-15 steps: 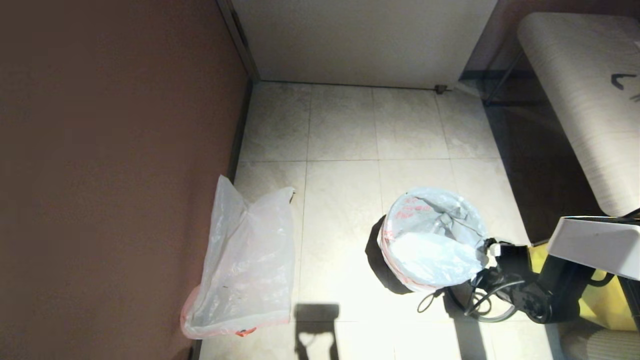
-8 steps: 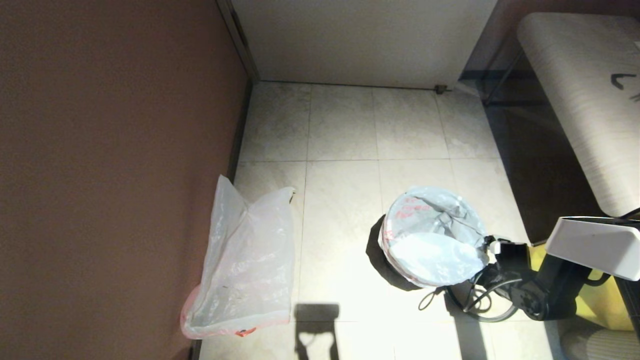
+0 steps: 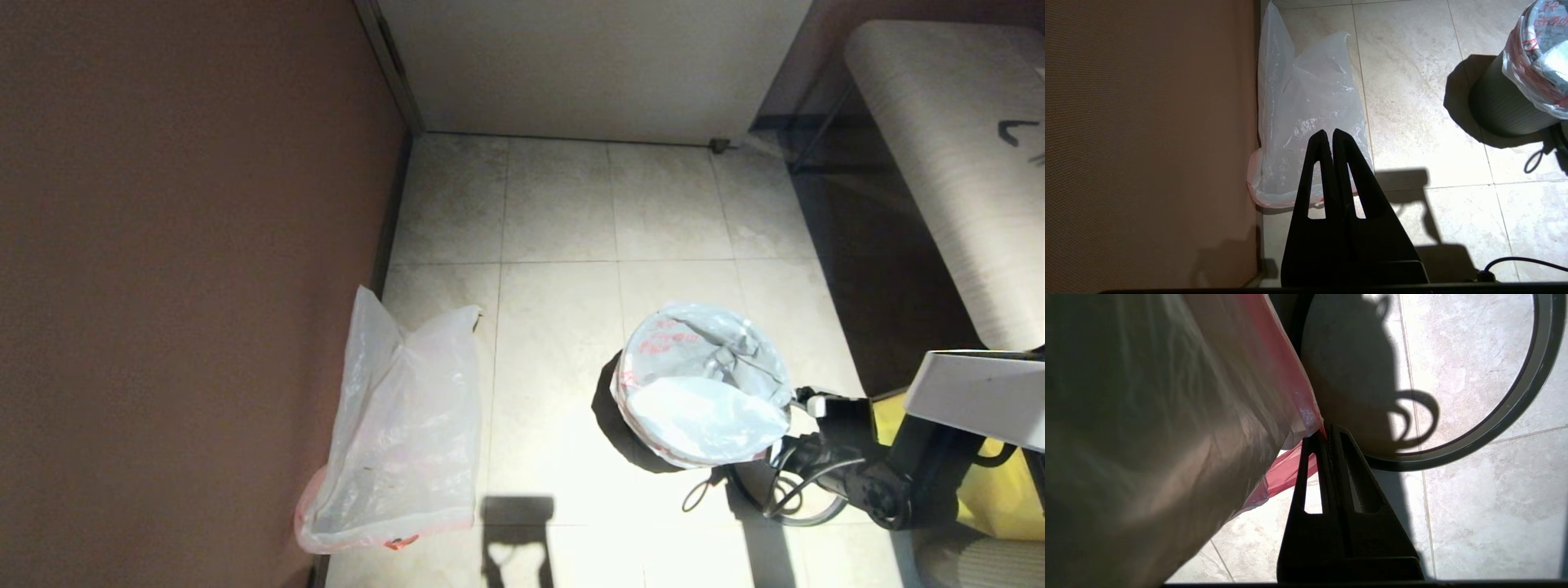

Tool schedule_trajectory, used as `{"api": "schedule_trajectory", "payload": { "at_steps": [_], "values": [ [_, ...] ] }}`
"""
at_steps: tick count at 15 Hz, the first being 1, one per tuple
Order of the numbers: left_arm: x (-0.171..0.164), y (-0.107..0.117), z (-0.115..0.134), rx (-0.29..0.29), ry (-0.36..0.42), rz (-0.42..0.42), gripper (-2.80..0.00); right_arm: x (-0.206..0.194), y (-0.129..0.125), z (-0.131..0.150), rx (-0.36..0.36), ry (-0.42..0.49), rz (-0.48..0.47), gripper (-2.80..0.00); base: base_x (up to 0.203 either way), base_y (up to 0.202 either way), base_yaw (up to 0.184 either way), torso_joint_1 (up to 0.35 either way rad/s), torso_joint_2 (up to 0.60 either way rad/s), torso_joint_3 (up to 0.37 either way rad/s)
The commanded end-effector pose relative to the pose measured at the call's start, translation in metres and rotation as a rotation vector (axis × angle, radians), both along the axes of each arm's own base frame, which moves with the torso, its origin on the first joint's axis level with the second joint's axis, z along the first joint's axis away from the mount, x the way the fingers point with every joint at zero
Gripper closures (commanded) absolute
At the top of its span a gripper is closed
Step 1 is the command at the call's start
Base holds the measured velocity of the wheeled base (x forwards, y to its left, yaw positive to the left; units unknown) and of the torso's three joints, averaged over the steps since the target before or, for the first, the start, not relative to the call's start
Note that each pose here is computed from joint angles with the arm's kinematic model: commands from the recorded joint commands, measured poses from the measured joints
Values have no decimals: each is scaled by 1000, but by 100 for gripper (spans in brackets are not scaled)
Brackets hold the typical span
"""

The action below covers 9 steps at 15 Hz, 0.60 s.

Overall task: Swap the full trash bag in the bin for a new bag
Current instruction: Place the trash bag on the floor

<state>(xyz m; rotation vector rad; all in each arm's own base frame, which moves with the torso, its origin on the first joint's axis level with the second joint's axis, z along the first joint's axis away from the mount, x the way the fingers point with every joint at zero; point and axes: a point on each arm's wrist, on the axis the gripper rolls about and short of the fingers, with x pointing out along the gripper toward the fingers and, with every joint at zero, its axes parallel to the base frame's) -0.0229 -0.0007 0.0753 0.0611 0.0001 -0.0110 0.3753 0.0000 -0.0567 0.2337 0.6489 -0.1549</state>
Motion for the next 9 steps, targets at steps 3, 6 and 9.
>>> {"api": "schedule_trajectory", "payload": {
  "at_steps": [3, 6, 9],
  "values": [
    [0, 0, 0, 0, -2, 0, 0, -2, 0, 1, -2, 0, 1, -280, 0, 0, 0, 0, 0, 0],
    [0, 0, 0, 0, -2, 0, 0, -1, 0, 1, -2, -3, 1, -280, 0, 0, 0, 0, 0, 0],
    [0, 0, 0, 0, -2, 0, 0, 2, 1, -1, -6, -8, 7, -280, 0, 0, 0, 0, 0, 0]
  ]
}}
